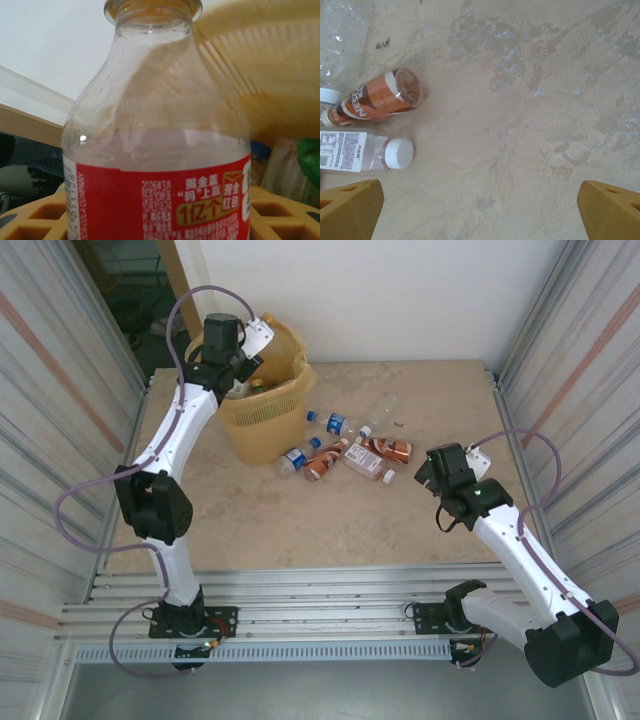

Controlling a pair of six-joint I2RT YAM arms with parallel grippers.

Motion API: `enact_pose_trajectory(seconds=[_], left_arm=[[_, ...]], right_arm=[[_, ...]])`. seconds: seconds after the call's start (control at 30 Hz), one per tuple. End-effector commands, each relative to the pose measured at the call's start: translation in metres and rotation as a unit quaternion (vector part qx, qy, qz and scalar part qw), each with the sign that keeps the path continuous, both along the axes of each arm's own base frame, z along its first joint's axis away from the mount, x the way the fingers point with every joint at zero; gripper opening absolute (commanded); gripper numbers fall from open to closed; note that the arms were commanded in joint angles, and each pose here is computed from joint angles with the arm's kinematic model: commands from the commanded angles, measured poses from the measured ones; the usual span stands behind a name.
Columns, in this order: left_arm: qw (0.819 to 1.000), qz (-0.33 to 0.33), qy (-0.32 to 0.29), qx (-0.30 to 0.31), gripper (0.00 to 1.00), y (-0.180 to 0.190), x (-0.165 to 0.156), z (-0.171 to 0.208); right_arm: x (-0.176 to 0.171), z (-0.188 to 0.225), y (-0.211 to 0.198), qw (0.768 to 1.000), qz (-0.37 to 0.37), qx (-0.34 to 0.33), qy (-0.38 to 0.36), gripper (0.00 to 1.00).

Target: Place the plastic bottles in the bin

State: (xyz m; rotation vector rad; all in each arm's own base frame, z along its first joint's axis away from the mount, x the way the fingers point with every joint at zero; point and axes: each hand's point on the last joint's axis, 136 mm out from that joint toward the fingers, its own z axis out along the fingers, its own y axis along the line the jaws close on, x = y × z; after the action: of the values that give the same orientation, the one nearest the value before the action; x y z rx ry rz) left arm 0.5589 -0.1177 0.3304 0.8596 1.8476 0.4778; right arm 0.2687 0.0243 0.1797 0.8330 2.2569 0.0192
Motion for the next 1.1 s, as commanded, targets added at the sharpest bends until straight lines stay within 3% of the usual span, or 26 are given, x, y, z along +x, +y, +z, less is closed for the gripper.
enact_pose_trajectory(seconds=[0.0, 0.3, 0.7, 1.07], left_arm=[[0.999, 0.009, -0.018, 0.037, 0.55, 0.009, 0.004, 0.015], [0.997, 0.036, -0.010, 0.071, 0.79, 0.020, 0.013, 0.001], [0.997, 0.038, -0.022, 0.057, 0.81, 0.022, 0.008, 0.015], [0.998, 0.019, -0.060, -0.030, 0.84, 0.011, -0.019, 0.060]], right_arm=[[-0.004, 0.006, -0.009, 1.000, -0.019, -0.007, -0.003, 0.98], [-0.004, 0.004, -0.007, 1.000, -0.017, -0.003, -0.001, 0.98], [-0.003, 0.005, -0.007, 1.000, -0.017, -0.002, -0.002, 0.98], [-0.002, 0.003, -0.006, 1.000, -0.014, -0.001, 0.002, 0.98]])
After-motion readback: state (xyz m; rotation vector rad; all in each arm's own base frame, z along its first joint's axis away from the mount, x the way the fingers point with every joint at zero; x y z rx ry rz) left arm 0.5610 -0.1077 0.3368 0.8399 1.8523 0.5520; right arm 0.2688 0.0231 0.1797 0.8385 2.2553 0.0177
